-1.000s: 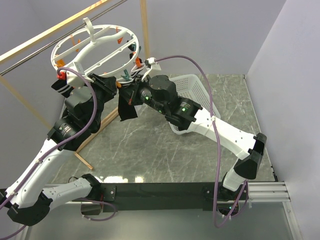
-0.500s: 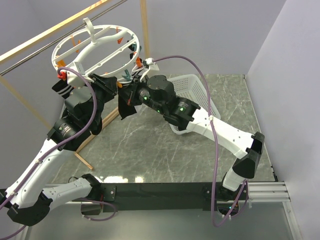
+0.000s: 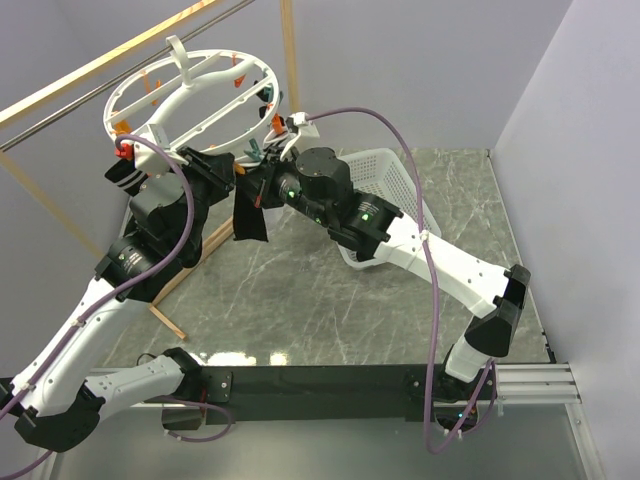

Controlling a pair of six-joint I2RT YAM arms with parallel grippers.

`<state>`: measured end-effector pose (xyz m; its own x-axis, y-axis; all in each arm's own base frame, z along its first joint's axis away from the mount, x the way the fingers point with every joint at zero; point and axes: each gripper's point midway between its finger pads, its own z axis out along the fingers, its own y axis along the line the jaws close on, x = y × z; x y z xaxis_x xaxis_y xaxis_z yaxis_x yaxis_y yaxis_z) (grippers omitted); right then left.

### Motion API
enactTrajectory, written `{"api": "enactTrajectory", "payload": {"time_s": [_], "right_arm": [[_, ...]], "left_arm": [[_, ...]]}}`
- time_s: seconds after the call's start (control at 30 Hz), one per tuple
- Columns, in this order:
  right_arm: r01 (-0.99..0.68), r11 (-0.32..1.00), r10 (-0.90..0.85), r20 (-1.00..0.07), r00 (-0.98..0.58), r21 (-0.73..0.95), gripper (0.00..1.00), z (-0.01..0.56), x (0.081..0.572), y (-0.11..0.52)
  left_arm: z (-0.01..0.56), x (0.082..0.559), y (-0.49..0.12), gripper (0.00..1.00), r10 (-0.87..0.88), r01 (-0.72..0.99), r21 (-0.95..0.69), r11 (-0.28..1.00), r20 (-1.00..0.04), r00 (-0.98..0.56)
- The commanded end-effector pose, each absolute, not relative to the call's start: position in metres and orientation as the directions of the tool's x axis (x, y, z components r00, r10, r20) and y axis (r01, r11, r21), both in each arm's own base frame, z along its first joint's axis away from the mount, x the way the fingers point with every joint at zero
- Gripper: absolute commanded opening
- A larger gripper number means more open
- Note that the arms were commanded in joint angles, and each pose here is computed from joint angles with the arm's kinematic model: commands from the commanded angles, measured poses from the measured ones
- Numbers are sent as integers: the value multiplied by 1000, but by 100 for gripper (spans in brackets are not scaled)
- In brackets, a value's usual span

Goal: Clip the socks to the hanger
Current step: Clamp the sock onto the hanger.

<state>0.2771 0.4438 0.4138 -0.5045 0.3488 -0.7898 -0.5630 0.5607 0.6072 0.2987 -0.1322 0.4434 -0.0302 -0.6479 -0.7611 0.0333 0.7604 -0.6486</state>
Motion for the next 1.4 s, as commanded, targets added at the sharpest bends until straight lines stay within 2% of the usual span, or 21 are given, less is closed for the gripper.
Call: {"api": "enactTrajectory", "payload": {"time_s": [0.0,0.13,0.17,0.23,0.27,0.37,0.43,0.73,0.8,0.83,0.87,0.93,1.0,1.07,1.13,1.37], "right_arm": [[-593,524,395,-792,-466,611,0,447,273,442],[-591,521,387,-787,-480,616,0,442,273,446],[-591,521,388,-788,-478,615,0,442,273,446],[-588,528,389,-790,-474,613,0,441,275,445],[-589,527,390,-790,-473,613,0,442,274,445],[-589,528,386,-791,-474,611,0,441,275,446],[-588,529,387,-791,-474,611,0,441,275,446],[-579,543,374,-792,-483,609,1,440,278,448],[-576,554,342,-795,-501,601,11,432,276,448],[-576,555,334,-795,-506,600,25,433,274,447],[-568,568,313,-795,-520,596,31,427,274,445],[-569,576,299,-799,-522,587,42,428,271,439],[-564,594,279,-804,-525,574,48,429,267,427],[-550,617,258,-805,-534,563,59,426,267,413],[-542,618,261,-799,-542,569,67,431,268,395],[-433,756,235,-820,-522,491,70,397,278,317]], "left_arm": [[460,295,-130,17,-683,72,-681,729,-730,9],[463,294,-128,23,-681,70,-679,731,-732,16],[463,294,-128,30,-683,69,-681,729,-730,17],[463,293,-126,36,-684,67,-681,729,-729,22],[462,293,-126,44,-684,65,-682,729,-729,22],[464,293,-126,59,-687,69,-685,725,-726,24],[464,293,-126,64,-687,69,-685,726,-726,24],[466,293,-122,71,-687,52,-685,727,-726,38],[466,292,-121,72,-688,51,-686,726,-725,38],[467,292,-120,72,-690,51,-688,724,-723,39],[468,290,-120,73,-690,53,-688,724,-723,37],[469,289,-117,74,-688,47,-687,726,-724,41],[470,286,-114,74,-682,39,-681,731,-730,39],[469,284,-114,75,-673,44,-671,740,-740,27],[466,280,-116,75,-654,54,-654,755,-756,-14],[441,262,-102,75,-579,36,-587,808,-805,-131]]}}
